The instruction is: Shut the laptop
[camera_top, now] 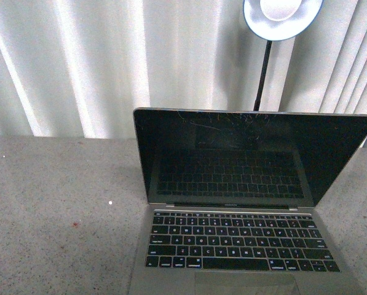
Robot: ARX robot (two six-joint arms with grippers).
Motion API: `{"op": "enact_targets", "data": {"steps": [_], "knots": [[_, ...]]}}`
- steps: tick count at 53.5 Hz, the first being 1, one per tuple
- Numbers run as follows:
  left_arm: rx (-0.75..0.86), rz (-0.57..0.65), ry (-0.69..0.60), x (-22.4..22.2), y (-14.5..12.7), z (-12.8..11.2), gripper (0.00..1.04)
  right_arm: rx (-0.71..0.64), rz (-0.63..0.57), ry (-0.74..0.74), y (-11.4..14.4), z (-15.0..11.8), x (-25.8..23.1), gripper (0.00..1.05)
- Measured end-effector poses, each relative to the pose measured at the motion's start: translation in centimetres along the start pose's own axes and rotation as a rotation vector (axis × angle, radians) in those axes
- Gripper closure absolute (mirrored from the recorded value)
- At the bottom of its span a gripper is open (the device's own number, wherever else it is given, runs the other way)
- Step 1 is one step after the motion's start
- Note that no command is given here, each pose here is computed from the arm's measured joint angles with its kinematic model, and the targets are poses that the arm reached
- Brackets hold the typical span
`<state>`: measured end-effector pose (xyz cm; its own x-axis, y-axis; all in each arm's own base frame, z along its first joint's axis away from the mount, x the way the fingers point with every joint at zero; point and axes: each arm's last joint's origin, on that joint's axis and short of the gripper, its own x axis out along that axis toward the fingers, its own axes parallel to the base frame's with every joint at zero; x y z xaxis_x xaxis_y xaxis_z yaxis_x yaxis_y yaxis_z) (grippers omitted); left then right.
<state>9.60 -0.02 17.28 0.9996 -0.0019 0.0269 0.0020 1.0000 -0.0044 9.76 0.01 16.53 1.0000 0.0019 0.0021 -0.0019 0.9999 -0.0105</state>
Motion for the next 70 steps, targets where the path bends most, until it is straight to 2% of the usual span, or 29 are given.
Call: {"op": "enact_targets", "data": {"steps": [9,12,16,19,24,27,35,42,50,55,58,70], "knots": [[0.0,0.0,0.0,0.0,0.0,0.0,0.07,0.0,0.0,0.0,0.0,0.0,0.0,0.07],[-0.073,0.046,0.04,0.1,0.0,-0.2,0.07,0.0,0.0,0.0,0.0,0.0,0.0,0.07],[-0.256,0.084,0.055,0.6,0.2,-0.3,0.07,0.054,-0.157,0.145,-0.1,0.0,0.3,0.07],[-0.366,0.048,0.026,1.2,0.4,0.4,0.07,0.052,-0.225,0.191,-0.3,0.2,1.0,0.07],[-0.392,-0.065,-0.062,2.8,0.4,3.0,0.07,0.019,-0.237,0.186,-0.8,1.2,3.1,0.07],[-0.348,-0.162,-0.138,5.0,0.1,5.7,0.07,-0.056,-0.203,0.147,-1.2,2.8,5.9,0.07],[-0.257,-0.33,-0.185,11.2,-1.6,8.9,0.07,-0.184,-0.059,0.111,-1.3,4.6,12.3,0.07],[-0.175,-0.414,-0.117,16.8,-4.5,9.0,0.07,-0.253,0.034,0.092,-0.7,4.8,17.2,0.07],[-0.094,-0.439,-0.093,20.7,-7.3,9.6,0.07,-0.325,0.149,0.095,0.4,5.3,19.6,0.08],[-0.036,-0.405,-0.052,22.9,-8.7,9.9,0.09,-0.372,0.201,0.072,0.9,5.9,20.8,0.22],[0.004,-0.389,0.018,24.6,-9.8,9.7,0.23,-0.403,0.263,0.071,1.4,6.1,21.8,0.36],[0.238,-0.357,0.196,27.2,-12.2,8.5,0.58,-0.488,0.395,0.088,1.9,5.9,23.7,0.72]]}}
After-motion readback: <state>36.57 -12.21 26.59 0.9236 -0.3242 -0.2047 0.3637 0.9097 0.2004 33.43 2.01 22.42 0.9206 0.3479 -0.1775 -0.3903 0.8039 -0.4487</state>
